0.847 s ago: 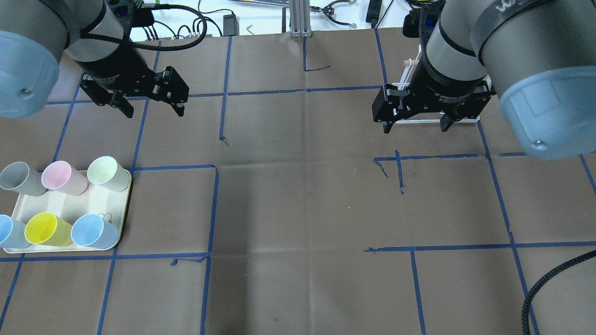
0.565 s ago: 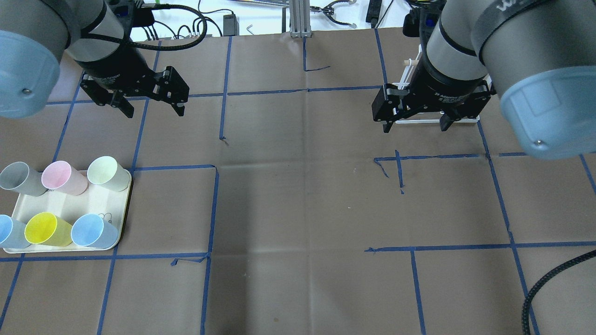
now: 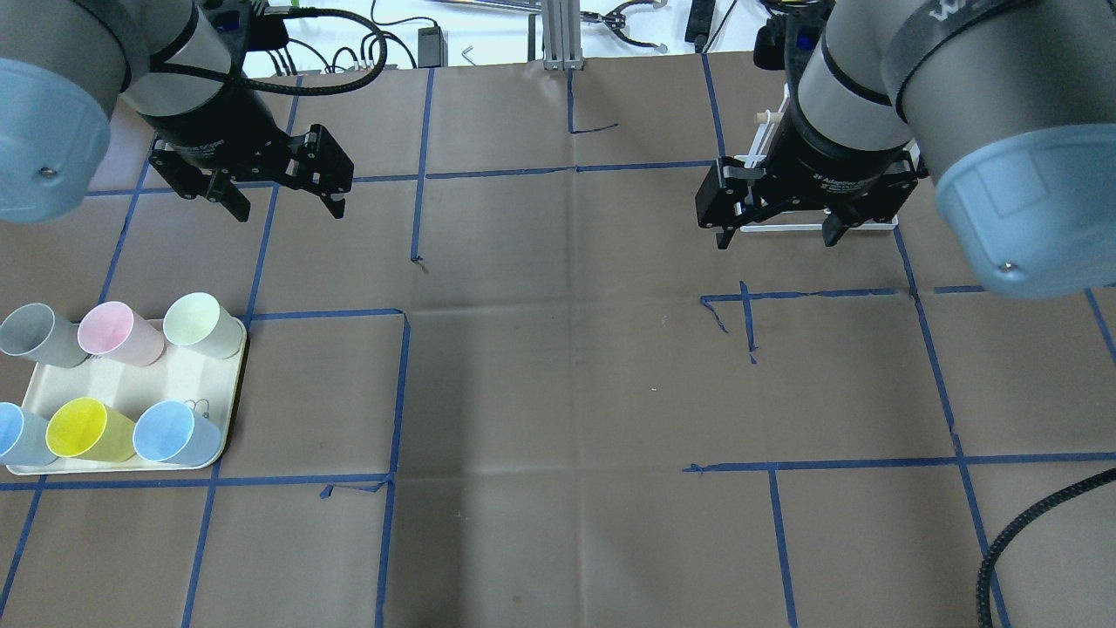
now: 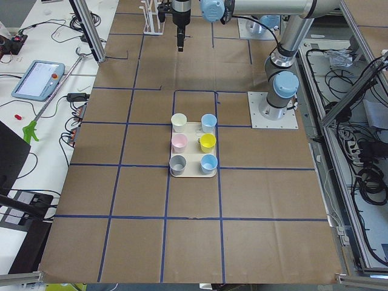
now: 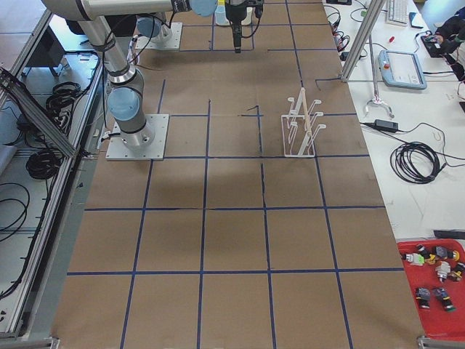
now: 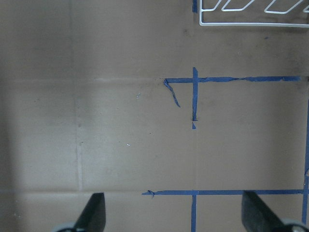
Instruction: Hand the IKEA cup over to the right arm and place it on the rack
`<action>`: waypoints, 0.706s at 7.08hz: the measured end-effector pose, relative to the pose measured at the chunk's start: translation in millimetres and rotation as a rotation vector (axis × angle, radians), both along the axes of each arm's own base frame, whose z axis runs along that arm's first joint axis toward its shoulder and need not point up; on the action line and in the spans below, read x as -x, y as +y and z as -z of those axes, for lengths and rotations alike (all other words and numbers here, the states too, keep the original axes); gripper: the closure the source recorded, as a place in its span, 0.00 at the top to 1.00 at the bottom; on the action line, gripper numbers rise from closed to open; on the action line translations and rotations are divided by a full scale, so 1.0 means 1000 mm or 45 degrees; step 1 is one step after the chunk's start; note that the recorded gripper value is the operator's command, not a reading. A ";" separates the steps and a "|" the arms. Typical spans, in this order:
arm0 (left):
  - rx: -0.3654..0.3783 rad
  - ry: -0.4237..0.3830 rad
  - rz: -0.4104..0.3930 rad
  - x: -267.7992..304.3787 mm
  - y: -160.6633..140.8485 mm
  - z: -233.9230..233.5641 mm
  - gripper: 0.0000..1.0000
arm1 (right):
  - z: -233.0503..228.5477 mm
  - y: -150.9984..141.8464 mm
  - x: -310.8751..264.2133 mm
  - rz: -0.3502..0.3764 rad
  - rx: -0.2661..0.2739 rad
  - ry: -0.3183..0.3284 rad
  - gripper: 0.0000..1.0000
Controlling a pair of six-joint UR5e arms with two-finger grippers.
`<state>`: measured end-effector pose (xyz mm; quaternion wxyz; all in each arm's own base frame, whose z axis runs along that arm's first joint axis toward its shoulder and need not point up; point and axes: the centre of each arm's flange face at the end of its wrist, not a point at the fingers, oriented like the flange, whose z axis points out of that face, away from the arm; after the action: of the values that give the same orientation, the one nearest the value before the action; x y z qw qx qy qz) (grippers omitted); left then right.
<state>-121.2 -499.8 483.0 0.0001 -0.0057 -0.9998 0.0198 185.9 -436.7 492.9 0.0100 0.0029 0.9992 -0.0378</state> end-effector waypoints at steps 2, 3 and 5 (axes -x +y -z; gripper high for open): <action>0.002 0.000 -0.001 0.000 0.000 -0.001 1.00 | 0.000 0.000 0.000 0.000 0.000 0.000 1.00; 0.004 -0.001 0.000 -0.001 0.000 -0.002 1.00 | 0.000 -0.001 0.000 0.000 0.000 0.002 1.00; 0.006 0.000 -0.015 -0.014 -0.003 -0.003 1.00 | 0.000 -0.001 0.000 0.000 0.001 0.002 1.00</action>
<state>-107.5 -502.7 485.9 -0.0002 0.0001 -0.9998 0.0222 185.8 -437.5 492.4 0.0092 0.0029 0.9992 -0.0383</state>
